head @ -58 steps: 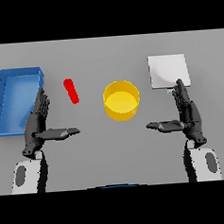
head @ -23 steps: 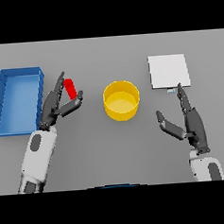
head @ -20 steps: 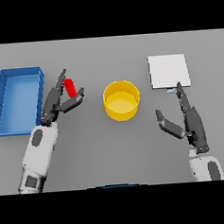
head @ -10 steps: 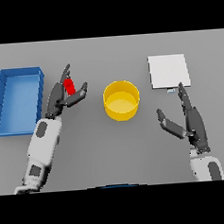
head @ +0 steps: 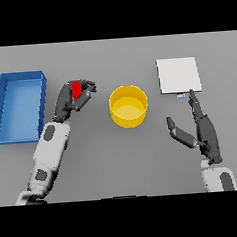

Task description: Pick up the red beaker and tilt it to pour out 1 green nut into yellow bowl. Pick up the yellow bowl and place it on the metallic measuring scale.

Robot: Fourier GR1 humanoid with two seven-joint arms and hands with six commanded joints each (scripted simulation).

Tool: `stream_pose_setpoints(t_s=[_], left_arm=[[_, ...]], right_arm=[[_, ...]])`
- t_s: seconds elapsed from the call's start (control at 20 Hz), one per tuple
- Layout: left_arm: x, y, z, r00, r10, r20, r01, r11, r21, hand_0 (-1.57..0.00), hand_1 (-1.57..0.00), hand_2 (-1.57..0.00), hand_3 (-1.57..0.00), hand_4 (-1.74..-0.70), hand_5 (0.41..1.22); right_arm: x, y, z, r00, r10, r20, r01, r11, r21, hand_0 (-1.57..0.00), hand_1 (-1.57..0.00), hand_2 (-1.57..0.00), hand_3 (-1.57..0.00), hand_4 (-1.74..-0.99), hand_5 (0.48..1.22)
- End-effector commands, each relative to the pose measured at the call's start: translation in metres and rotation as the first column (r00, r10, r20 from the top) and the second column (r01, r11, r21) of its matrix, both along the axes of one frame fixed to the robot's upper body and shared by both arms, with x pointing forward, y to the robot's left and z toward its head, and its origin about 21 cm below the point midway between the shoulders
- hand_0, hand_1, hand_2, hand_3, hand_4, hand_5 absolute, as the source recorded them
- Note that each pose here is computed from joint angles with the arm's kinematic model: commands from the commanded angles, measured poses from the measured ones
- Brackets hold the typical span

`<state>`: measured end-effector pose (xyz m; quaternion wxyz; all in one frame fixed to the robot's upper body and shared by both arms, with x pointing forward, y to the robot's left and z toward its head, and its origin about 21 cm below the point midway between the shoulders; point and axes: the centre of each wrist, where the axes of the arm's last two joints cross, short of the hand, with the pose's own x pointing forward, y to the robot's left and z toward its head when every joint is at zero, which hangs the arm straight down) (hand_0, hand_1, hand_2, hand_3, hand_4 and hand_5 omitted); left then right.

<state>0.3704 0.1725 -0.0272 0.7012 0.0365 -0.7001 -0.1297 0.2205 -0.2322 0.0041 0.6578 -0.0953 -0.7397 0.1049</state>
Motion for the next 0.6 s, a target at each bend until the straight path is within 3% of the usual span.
stream_pose_setpoints(t_s=[0.0, 0.05, 0.15, 0.35, 0.45, 0.55], left_arm=[[0.000, 0.000, 0.000, 1.000, 0.006, -0.013, -0.006, 1.000, -0.003, -1.33, -1.34, -1.35, -1.27, -1.52, 1.148], [0.001, 0.001, 0.002, 1.000, 0.011, -0.029, -0.011, 1.000, -0.001, -1.38, -1.39, -1.40, -1.33, -1.51, 1.162], [0.003, -0.002, 0.004, 0.999, 0.036, -0.022, -0.036, 0.999, -0.021, -1.45, -1.45, -1.46, -1.41, -1.59, 1.151], [0.004, -0.006, 0.018, 0.997, 0.063, 0.048, -0.059, 0.994, -0.094, -1.52, -1.52, -1.52, -1.51, -1.68, 1.122], [0.006, -0.001, 0.031, 0.994, 0.071, 0.080, -0.064, 0.995, -0.079, -1.54, -1.54, -1.54, -1.53, -1.70, 1.114], [0.007, -0.005, 0.042, 0.993, 0.042, 0.110, -0.039, 0.999, -0.028, -1.55, -1.55, -1.55, -1.54, -1.72, 1.114]], right_arm=[[0.001, -0.001, 0.003, 1.000, 0.001, 0.007, -0.001, 1.000, 0.000, 0.00, 0.00, 0.00, 0.00, -1.259, 0.646], [0.000, 0.001, 0.004, 1.000, 0.001, 0.010, -0.001, 1.000, -0.005, 0.00, 0.00, 0.00, 0.00, -1.257, 0.645], [0.002, 0.001, 0.005, 1.000, -0.008, 0.008, 0.008, 1.000, 0.004, 0.00, 0.00, 0.00, 0.00, -1.257, 0.643], [0.002, 0.000, 0.002, 1.000, -0.009, 0.002, 0.009, 1.000, -0.012, 0.00, 0.00, 0.00, 0.00, -1.258, 0.646], [-0.003, -0.003, 0.001, 1.000, -0.001, 0.026, 0.001, 1.000, -0.021, 0.00, 0.00, 0.00, 0.00, -1.259, 0.649], [0.000, -0.003, 0.005, 1.000, -0.002, 0.028, 0.003, 1.000, -0.020, 0.00, 0.00, 0.00, 0.00, -1.263, 0.654]])
